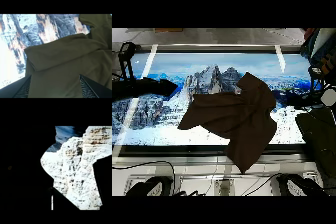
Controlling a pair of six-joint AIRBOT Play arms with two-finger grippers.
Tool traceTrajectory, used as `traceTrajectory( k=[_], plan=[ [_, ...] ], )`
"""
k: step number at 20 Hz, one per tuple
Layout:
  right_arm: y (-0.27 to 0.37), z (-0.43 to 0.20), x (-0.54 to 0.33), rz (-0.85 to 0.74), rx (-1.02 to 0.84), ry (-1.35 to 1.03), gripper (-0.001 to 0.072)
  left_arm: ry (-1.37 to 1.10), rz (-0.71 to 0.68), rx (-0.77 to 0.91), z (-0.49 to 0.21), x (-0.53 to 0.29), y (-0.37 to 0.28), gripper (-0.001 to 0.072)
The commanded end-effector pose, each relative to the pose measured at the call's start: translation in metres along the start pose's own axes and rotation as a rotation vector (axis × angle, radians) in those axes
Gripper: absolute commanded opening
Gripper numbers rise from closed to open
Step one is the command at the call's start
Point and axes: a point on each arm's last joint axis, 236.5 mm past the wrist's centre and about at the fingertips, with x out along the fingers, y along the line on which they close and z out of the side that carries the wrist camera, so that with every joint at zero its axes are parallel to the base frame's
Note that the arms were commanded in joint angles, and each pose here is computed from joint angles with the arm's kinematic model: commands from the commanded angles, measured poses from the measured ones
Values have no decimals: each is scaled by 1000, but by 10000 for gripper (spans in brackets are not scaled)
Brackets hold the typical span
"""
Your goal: Fold the clothes and pants, and hang the long-sleeved shirts on hangers.
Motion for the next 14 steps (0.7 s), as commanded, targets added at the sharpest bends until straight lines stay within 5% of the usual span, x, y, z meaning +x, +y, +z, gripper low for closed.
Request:
traceTrajectory(
  k=[1, 14],
  plan=[
    [0, 0, 0, 1, -1, -1, 20, -2, 1, 0, 1, -1, 0, 686],
    [2, 17, -1, 6, -2, -72, 20, -5, 2, 0, 1, -1, 0, 686]
  ],
)
